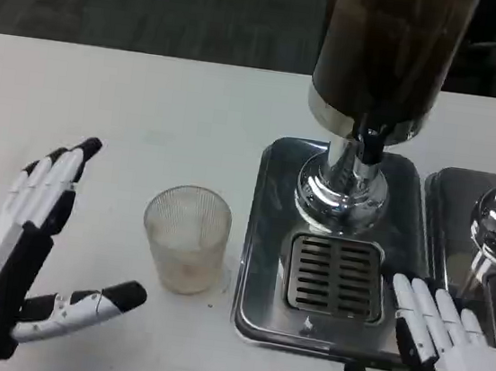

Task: Grasp the cup under the faucet to collect the drink, then remove the cup.

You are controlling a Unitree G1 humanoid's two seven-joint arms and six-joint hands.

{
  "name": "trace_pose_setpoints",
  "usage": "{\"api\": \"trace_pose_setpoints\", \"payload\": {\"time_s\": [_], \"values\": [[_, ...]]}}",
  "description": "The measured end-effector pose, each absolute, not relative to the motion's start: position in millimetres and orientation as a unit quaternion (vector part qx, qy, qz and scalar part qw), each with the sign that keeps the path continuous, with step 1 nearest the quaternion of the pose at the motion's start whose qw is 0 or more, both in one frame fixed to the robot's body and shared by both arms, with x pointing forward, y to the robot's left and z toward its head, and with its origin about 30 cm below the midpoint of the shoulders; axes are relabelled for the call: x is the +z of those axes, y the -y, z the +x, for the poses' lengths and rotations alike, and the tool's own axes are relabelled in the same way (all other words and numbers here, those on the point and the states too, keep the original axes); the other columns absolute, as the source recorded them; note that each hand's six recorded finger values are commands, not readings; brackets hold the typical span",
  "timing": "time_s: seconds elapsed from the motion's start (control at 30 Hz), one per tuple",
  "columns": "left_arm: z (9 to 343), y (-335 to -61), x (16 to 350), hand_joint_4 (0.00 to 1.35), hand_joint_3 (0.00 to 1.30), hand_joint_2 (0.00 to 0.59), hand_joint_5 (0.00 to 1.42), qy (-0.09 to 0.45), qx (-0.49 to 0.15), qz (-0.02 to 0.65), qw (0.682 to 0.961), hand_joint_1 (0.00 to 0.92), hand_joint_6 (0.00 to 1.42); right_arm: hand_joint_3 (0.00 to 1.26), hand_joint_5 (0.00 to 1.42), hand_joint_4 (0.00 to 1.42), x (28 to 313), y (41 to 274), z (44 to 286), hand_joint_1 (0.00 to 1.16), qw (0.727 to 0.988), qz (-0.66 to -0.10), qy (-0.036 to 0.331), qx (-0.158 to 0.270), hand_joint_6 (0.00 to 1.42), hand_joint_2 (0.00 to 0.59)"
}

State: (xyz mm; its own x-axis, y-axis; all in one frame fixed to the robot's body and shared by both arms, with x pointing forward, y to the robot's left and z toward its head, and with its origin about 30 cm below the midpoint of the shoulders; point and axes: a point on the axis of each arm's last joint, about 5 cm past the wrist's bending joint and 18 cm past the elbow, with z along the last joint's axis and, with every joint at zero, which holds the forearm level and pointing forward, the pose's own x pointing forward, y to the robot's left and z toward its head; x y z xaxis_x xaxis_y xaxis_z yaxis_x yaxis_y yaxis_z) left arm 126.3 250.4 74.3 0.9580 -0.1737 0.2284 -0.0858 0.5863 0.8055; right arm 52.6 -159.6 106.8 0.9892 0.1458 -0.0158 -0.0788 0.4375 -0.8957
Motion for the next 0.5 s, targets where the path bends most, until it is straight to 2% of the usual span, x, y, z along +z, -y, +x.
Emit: {"api": "trace_pose_setpoints", "payload": {"time_s": [0.17,0.5], "values": [[149,-250,72,0.0,0.0,0.0,0.04,0.137,-0.024,0.447,0.884,0.016,0.03,0.0,0.0,0.0,106,155,54,0.34,0.852,-0.518,0.038,0.071,0.0,0.493],[177,-249,65,0.0,0.0,0.0,0.11,0.105,-0.084,0.454,0.881,0.062,0.09,0.0,0.0,0.0,104,146,56,0.34,0.859,-0.503,0.053,0.077,0.0,0.493]]}}
